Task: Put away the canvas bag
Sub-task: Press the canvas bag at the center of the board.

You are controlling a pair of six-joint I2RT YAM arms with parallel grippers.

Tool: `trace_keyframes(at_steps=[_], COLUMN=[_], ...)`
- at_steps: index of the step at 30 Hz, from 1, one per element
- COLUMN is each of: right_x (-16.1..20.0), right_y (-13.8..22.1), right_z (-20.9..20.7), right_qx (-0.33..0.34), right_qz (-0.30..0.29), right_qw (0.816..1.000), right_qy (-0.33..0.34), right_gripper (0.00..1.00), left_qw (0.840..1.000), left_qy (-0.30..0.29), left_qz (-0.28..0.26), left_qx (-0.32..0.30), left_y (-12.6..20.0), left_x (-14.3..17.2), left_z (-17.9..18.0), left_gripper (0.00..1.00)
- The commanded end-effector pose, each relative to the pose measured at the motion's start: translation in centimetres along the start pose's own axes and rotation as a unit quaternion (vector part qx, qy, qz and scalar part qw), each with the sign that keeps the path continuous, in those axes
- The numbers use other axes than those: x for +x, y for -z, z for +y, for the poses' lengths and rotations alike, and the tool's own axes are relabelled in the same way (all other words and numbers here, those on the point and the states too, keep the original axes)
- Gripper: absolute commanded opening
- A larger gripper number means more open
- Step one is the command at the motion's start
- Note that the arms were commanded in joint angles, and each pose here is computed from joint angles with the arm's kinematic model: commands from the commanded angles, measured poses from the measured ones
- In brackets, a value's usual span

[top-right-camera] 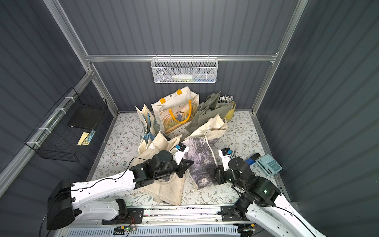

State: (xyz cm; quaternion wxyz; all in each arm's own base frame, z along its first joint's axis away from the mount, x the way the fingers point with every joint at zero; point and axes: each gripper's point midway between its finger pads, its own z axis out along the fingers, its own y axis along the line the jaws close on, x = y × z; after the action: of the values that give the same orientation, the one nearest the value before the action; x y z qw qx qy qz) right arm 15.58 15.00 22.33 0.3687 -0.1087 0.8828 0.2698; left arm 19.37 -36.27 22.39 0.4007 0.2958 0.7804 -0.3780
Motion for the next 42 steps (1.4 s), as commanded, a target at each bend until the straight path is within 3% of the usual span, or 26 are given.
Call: trace_keyframes(at_steps=[1, 8, 11, 16, 20, 25, 31, 36, 39, 42], right_x=[0.0, 3.1, 3.2, 1.2, 2.0, 3.2, 2.9, 0.5, -1.0, -1.2], right_y=[0.0, -3.5, -4.3, -4.8, -5.2, -6.0, -6.9, -5.6, -4.4, -3.9], right_z=[-0.8, -1.7, -1.6, -0.6, 0.0, 0.5, 1.8, 3.3, 4.9, 6.2], right_qx=[0.031, 0.072, 0.071, 0.038, 0.018, 0.031, 0.040, 0.031, -0.014, -0.063], right_qz=[0.014, 0.125, 0.127, 0.057, 0.076, 0.103, 0.081, 0.014, -0.036, -0.054], right_qw=[0.999, 0.989, 0.989, 0.998, 0.997, 0.993, 0.994, 0.997, 0.997, 0.994], right_qy=[0.009, 0.020, 0.015, 0.007, 0.018, 0.039, 0.059, 0.074, 0.070, 0.071], right_gripper=[0.79, 0.84, 0.83, 0.68, 0.58, 0.57, 0.38, 0.45, 0.59, 0.67], left_qw=[0.998, 0.997, 0.996, 0.994, 0.992, 0.990, 0.985, 0.987, 0.989, 0.989], left_qy=[-0.028, -0.031, -0.029, -0.028, -0.023, -0.019, 0.001, 0.005, 0.009, 0.013], left_qz=[-0.046, -0.060, -0.070, -0.087, -0.101, -0.110, -0.132, -0.115, -0.101, -0.099], left_qx=[0.028, 0.038, 0.045, 0.058, 0.069, 0.090, 0.114, 0.108, 0.109, 0.109], left_y=[1.8, 2.3, 2.6, 3.2, 3.3, 3.0, 2.7, 1.8, 1.0, 0.6], left_x=[-3.2, -3.9, -4.1, -4.8, -5.7, -6.8, -8.0, -7.6, -7.1, -7.0], left_z=[-1.5, -1.6, -1.6, -2.1, -2.6, -3.5, -4.3, -4.0, -4.0, -3.9], left_gripper=[0.00, 0.00, 0.00, 0.00, 0.00, 0.00, 0.00, 0.00, 0.00, 0.00])
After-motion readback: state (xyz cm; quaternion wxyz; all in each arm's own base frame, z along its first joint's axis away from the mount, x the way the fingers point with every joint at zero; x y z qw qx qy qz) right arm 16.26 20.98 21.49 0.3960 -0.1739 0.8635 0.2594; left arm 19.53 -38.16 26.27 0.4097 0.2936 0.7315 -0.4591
